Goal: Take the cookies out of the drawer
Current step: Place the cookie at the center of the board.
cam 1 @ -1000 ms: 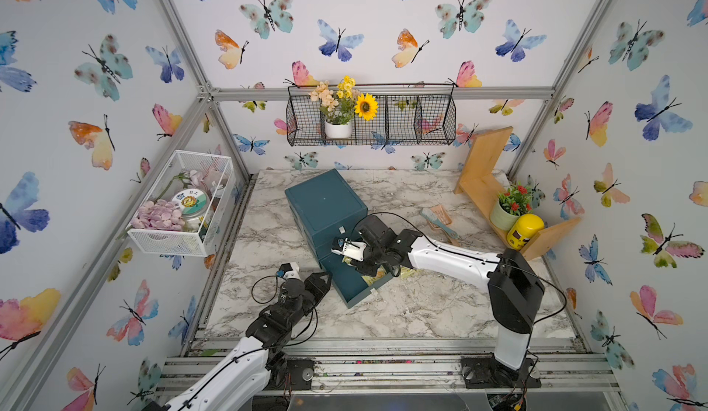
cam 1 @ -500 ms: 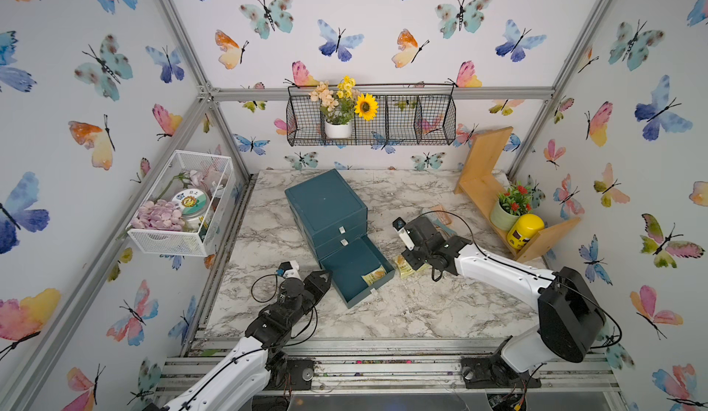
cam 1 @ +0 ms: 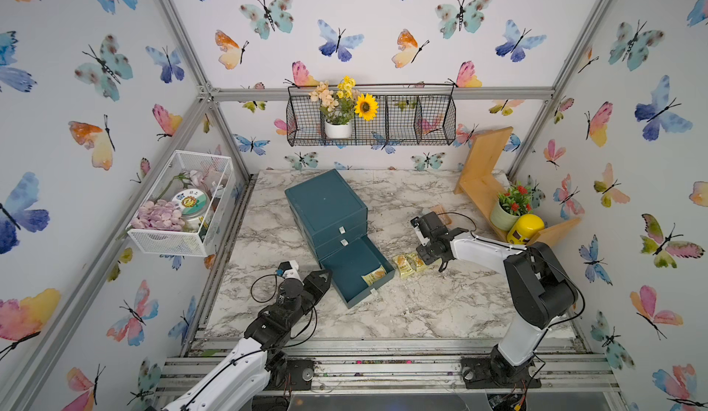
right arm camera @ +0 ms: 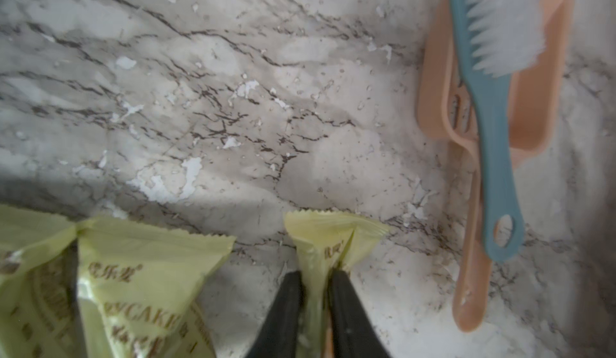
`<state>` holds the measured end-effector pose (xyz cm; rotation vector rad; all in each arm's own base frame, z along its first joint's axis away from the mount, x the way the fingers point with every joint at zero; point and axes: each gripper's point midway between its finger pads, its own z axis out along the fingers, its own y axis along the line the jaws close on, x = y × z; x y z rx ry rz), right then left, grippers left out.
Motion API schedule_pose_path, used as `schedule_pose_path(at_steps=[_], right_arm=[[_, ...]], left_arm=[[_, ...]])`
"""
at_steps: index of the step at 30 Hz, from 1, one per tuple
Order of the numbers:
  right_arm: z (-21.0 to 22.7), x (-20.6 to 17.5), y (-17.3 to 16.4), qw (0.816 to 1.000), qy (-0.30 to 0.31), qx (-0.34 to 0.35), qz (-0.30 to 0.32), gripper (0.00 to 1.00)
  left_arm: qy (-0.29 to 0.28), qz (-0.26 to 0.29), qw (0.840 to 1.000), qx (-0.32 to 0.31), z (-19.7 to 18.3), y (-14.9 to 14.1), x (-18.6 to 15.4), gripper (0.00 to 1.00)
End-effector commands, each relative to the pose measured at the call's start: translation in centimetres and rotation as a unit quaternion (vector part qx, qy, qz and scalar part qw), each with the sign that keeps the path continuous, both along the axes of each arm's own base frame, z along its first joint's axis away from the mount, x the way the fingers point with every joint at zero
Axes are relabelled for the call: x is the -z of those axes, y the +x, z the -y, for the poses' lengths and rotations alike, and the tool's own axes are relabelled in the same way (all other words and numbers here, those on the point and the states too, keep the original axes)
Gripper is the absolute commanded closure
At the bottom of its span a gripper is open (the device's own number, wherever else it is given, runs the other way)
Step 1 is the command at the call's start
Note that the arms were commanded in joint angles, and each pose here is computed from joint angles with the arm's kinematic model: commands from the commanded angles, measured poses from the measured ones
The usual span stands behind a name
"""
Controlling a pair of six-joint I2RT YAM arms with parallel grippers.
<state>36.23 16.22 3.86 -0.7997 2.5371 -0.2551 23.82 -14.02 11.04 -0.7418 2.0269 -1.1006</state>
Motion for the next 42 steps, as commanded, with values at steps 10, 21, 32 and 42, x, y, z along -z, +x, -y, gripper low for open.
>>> schedule_pose_path(at_steps=[10,21,32,42], right_arm=[[-3.0,-8.2,0.4,0.995,0.080,-0.054,0.034,0.45],[-3.3,-7.9,-0.1,0.995,0.075,-0.065,0.014,0.53],[-7.2,-4.3,0.1,0.984,0.155,-0.074,-0.043,0.59],[-7.0,-0.8,0.8,0.987,0.129,-0.062,-0.067,0.64]], left_arm=[[-0.001,0.014,1.000,0.000,-0.1,0.1,-0.9,0.51],[-0.001,0.009,1.000,-0.002,-0.2,0.0,-0.3,0.50],[-0.001,0.008,1.000,-0.003,-0.2,0.0,-0.2,0.50],[0.000,0.007,1.000,-0.004,-0.3,0.0,-0.1,0.50]])
